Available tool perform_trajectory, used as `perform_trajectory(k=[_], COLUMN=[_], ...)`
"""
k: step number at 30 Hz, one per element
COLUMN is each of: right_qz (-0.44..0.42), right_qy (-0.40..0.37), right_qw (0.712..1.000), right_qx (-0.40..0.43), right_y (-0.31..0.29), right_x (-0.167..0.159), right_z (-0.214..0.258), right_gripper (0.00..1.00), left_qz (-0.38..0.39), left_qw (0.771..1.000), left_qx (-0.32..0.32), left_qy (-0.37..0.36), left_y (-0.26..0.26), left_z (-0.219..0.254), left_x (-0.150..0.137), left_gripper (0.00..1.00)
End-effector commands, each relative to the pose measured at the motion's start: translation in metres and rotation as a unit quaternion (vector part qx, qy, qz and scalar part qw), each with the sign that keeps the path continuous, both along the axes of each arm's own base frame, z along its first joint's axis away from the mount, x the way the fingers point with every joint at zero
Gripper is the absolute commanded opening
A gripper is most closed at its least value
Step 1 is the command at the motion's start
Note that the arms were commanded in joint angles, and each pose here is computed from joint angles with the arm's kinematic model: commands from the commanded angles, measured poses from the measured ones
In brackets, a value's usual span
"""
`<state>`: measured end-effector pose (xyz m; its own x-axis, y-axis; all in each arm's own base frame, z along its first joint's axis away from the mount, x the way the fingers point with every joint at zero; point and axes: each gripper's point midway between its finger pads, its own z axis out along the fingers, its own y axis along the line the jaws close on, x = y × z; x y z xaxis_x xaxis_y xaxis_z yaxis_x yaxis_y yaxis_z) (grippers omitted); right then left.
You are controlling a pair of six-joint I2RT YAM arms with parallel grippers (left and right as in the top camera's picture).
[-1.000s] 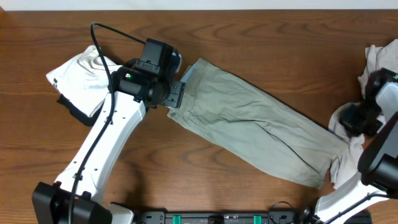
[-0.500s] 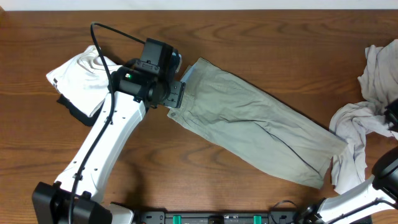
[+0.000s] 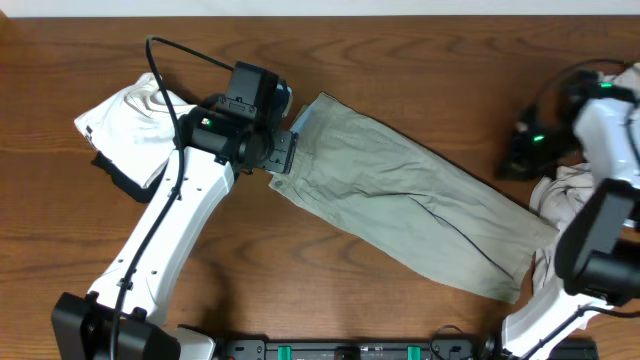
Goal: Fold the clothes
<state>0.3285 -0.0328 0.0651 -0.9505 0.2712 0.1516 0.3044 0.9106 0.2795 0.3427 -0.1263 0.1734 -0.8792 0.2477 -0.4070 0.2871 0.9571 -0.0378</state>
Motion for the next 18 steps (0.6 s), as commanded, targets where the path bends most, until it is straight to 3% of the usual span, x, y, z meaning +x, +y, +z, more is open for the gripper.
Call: perform_trajectory(k=[1, 8, 18], right_qz=[-0.027, -0.052, -0.065], right_qy=[0.066, 0.047, -0.169], right_qw=[0.993, 0.991, 0.971], right_qx=[-0.097, -0.114, -0.157], right_y=[-0.013, 0.007, 0.030], right_x=[-0.025, -0.025, 0.072], right_z=[-0.023, -0.064, -0.075], right_gripper=[0.01, 0.01, 0.01], left_qz=[0.003, 0.003, 0.004], left_qw=[1.000, 1.000, 1.000], left_qx=[0.005, 0.003, 0.001], left_qy=[-0.011, -0.017, -0.024], left_y=[0.004, 0.003, 0.002], left_z=[0.007, 0.009, 0.010], left_x=[0.002, 0.005, 0.008], left_gripper=[0.67, 0.68, 0.68])
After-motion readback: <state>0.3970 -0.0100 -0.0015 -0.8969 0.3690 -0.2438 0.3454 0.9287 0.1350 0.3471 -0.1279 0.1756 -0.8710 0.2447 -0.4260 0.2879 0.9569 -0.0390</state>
